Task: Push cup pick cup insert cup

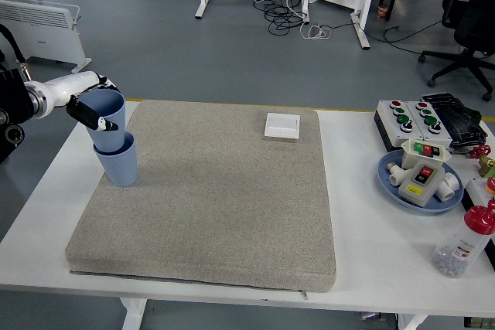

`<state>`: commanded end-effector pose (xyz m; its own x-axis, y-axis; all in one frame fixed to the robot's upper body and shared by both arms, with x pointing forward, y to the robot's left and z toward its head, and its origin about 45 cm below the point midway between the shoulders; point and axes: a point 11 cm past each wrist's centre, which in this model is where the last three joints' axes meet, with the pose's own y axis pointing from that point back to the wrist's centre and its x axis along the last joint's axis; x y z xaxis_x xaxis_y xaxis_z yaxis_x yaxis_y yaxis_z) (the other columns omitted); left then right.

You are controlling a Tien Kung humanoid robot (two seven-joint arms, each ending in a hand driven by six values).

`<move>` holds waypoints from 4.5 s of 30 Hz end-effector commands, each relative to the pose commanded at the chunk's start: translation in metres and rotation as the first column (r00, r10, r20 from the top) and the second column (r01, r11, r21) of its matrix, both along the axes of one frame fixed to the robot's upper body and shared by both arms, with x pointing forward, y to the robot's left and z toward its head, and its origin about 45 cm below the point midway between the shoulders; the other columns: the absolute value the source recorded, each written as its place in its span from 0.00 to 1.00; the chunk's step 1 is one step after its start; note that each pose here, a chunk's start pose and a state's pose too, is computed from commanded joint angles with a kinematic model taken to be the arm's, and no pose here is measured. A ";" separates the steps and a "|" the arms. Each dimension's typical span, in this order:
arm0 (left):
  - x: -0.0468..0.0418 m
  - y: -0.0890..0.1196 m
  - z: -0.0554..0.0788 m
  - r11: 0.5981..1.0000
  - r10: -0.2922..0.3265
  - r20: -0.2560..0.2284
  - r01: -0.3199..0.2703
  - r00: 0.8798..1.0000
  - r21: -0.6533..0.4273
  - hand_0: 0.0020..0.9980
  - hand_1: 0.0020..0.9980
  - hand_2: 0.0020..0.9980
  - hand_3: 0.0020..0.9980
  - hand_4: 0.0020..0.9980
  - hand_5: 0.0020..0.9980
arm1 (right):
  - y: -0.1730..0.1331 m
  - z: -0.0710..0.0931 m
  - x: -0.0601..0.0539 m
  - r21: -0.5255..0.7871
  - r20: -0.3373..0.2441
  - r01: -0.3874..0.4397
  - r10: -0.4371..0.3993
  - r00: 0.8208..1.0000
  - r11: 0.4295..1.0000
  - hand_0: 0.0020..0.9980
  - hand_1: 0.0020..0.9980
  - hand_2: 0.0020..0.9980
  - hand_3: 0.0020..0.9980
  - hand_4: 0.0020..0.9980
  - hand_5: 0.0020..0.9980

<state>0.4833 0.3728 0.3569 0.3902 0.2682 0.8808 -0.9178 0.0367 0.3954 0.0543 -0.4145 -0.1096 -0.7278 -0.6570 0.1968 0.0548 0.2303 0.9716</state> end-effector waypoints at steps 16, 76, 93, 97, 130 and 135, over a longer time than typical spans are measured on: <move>0.0038 0.006 -0.016 0.998 0.019 -0.014 -0.019 1.000 -0.053 0.48 0.62 0.74 0.50 0.62 0.02 | 0.000 0.000 0.000 0.000 -0.001 -0.002 0.002 1.000 1.000 0.73 0.67 0.71 0.60 0.16 0.47; -0.0180 0.007 0.039 0.510 0.298 0.439 0.248 0.848 -0.824 0.63 0.64 0.66 0.62 0.65 0.96 | 0.000 0.000 0.000 -0.001 0.000 -0.006 0.006 1.000 1.000 0.73 0.67 0.71 0.60 0.16 0.47; -0.1039 0.090 -0.042 -0.313 0.516 -0.012 0.176 0.856 -0.933 0.61 0.62 0.63 0.61 0.60 1.00 | -0.002 0.001 0.004 -0.005 0.012 -0.008 0.008 1.000 1.000 0.73 0.67 0.70 0.60 0.15 0.47; -0.1205 0.091 -0.075 -0.356 0.520 -0.077 0.134 0.851 -0.925 0.68 0.67 0.68 0.65 0.63 1.00 | -0.003 0.002 0.006 -0.008 0.016 -0.010 0.010 1.000 1.000 0.73 0.67 0.70 0.60 0.15 0.47; -0.1468 0.077 -0.124 -0.405 0.561 -0.151 0.111 0.814 -0.907 0.72 0.69 0.71 0.66 0.63 1.00 | -0.010 0.004 0.004 -0.025 0.005 -0.032 0.032 0.999 0.999 0.73 0.67 0.70 0.60 0.15 0.47; -0.1464 0.078 -0.124 -0.409 0.572 -0.151 0.121 0.806 -0.905 0.71 0.69 0.71 0.66 0.63 1.00 | -0.013 0.005 0.008 -0.032 0.007 -0.040 0.040 0.999 0.999 0.73 0.67 0.70 0.60 0.15 0.47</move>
<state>0.3369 0.4509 0.2325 -0.1636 0.7399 -0.6525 -0.9644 -0.2592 -0.0522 0.0626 -0.4272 -0.1043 -0.7023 -0.6794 0.2125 0.0375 0.2628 0.9641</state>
